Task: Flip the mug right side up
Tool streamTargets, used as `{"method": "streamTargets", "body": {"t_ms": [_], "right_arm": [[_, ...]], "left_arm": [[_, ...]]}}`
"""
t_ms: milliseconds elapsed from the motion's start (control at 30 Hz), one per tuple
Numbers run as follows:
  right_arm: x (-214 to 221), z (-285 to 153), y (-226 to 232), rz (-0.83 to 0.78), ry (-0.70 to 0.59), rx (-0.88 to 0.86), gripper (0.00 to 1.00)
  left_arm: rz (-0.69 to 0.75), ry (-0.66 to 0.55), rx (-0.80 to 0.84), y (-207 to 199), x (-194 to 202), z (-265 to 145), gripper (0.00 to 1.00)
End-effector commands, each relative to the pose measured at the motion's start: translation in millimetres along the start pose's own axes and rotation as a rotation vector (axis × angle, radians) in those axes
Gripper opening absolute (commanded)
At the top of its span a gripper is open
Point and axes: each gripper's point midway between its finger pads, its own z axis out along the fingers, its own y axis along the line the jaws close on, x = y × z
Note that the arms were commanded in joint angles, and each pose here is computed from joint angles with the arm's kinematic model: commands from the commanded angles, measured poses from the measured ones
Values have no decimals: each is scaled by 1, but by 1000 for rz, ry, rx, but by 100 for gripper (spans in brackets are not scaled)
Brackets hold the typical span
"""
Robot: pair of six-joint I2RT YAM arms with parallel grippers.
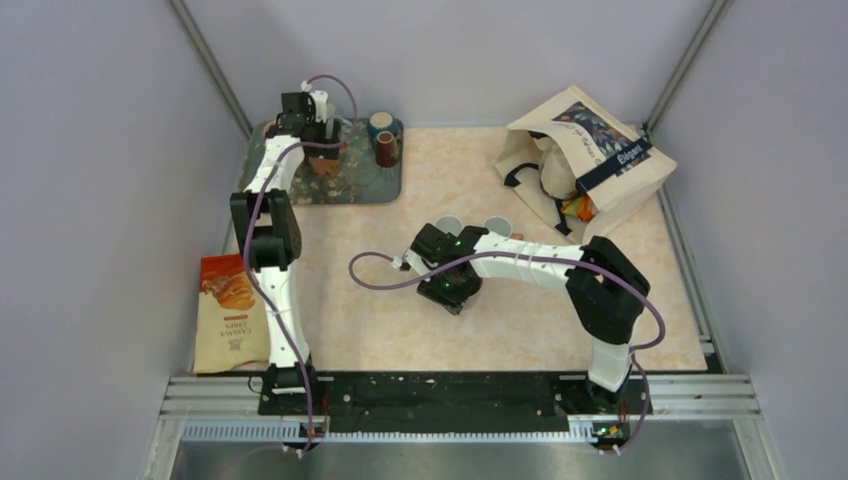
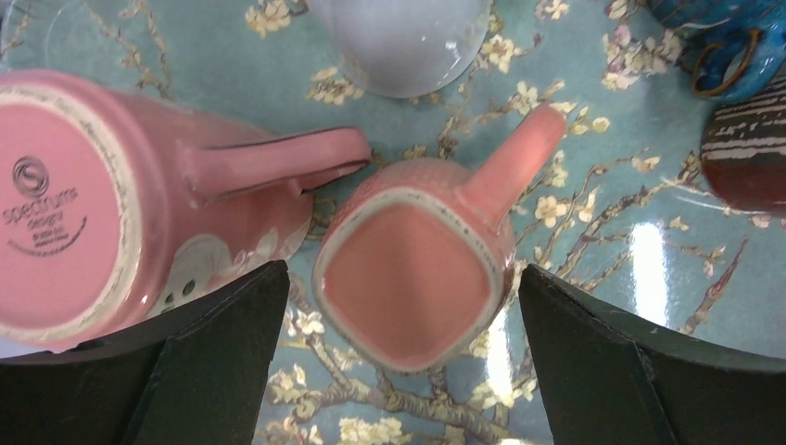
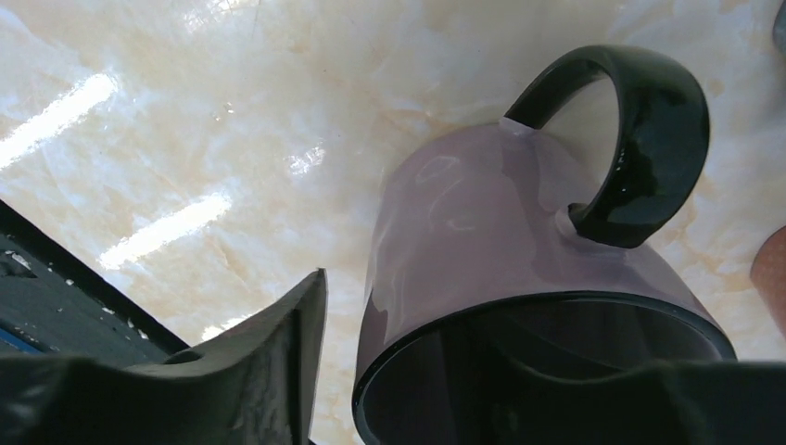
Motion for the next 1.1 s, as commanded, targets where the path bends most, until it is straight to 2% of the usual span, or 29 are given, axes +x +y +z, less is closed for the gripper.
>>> {"method": "streamTargets", "body": {"t_ms": [0,100,167,233,267,300,333,467,533,633,700,733,767,900,933,967,1000,1067], "right_arm": [[-15,-14,0,-14,-48,6,52],[-17,-20,1,-12,-67,0,59],[-16,-22,2,-10,-69,0,64],[-15,-25,2,-7,-68,1,71],[-15,-28,2,-5,-74,3,73],[-15,-31,2,-5,-82,2,74],[-16,-33,2,-6,-90,1,77],[-21,-40,2,-9,-116,-1,78],[-22,-44,1,-12,-126,4,78],[-23,-49,1,-13,-141,10,79],[-22,-51,0,-17,-146,13,80],[-22,-51,0,-20,-145,15,80],[-22,-51,-1,-22,-145,18,80],[-26,-53,-1,-26,-157,15,81],[-28,-54,0,-25,-163,10,81],[-28,-55,1,-23,-165,5,81],[-28,-55,2,-20,-166,2,81],[-27,-56,3,-17,-171,1,81]], "left_arm": [[16,-122,44,-4,-35,8,99],[19,-131,54,-4,-37,14,99],[19,-133,65,-5,-37,17,91],[19,-125,93,-10,-34,16,78],[18,-121,112,-12,-33,14,68],[18,-119,128,-15,-31,11,63],[18,-125,140,-15,-31,8,53],[42,-146,181,-18,-28,-12,19],[65,-130,197,-18,-20,-23,8],[141,-72,233,-22,9,-38,2],[213,-49,247,-24,27,-48,5],[249,-39,270,-27,37,-52,10],[292,-33,295,-30,45,-57,18],[392,6,373,-38,62,-67,69],[397,21,392,-40,64,-70,79],[406,22,402,-40,60,-72,86],[415,20,415,-41,56,-75,97],[442,3,434,-41,44,-81,99]]}}
